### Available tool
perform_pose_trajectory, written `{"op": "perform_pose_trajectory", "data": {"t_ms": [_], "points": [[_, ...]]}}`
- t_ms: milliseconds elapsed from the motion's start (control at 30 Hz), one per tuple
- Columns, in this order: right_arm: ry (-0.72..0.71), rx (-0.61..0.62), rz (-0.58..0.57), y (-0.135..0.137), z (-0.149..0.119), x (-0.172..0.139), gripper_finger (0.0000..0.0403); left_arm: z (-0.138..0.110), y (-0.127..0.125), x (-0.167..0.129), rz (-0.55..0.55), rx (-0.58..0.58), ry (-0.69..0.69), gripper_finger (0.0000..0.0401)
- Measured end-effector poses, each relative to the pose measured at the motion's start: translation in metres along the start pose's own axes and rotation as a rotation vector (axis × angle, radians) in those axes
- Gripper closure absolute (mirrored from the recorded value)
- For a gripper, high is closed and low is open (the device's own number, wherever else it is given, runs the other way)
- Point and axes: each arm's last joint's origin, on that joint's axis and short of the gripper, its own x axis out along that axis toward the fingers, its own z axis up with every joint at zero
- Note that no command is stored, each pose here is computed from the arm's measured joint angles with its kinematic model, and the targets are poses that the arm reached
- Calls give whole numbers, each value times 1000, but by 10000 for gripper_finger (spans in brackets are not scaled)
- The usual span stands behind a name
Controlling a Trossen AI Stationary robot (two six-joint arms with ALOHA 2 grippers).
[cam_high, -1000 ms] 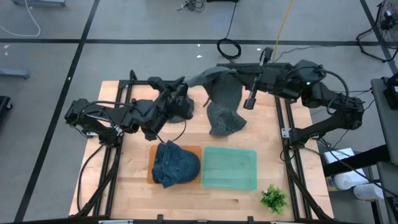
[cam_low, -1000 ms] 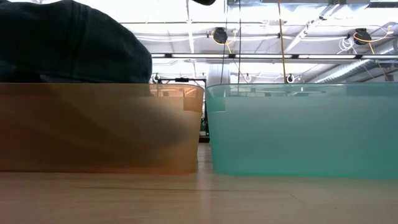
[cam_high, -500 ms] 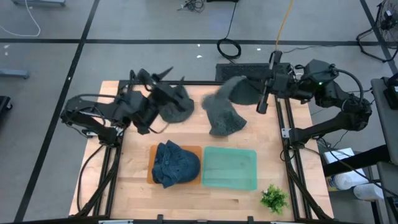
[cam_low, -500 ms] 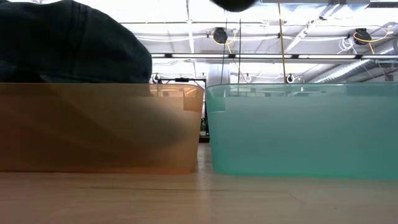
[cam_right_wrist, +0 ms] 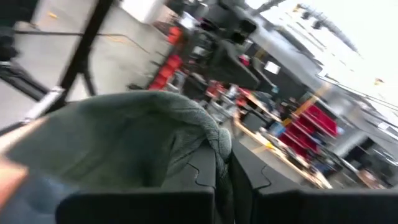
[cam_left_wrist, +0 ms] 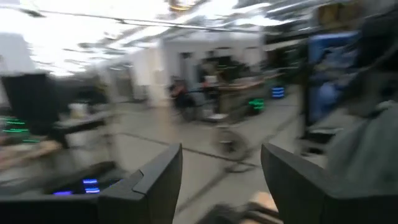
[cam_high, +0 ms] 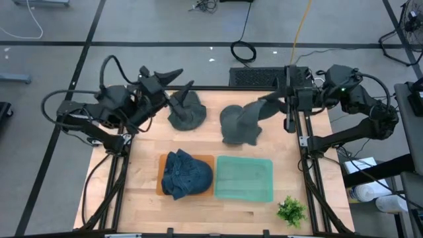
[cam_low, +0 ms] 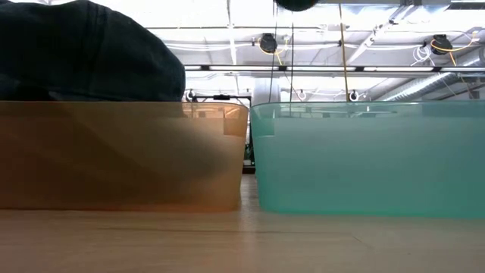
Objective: Pick & Place hat
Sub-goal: Put the top left gray cap into the blue green bin
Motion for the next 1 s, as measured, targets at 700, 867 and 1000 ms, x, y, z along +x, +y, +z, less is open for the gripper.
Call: {"op": "perform_pose_trajectory", "data": {"t_ms": [700,867,1000], "points": [[29,91,485,38,-12,12,400,-13,32,14,-591,-400,145,178],[95,9,522,55,-12,20,400,-16,35,16,-576,-395,173,178],[189,-120,533,72,-13,25,400,-16,35,16,-576,-398,170,178]]}}
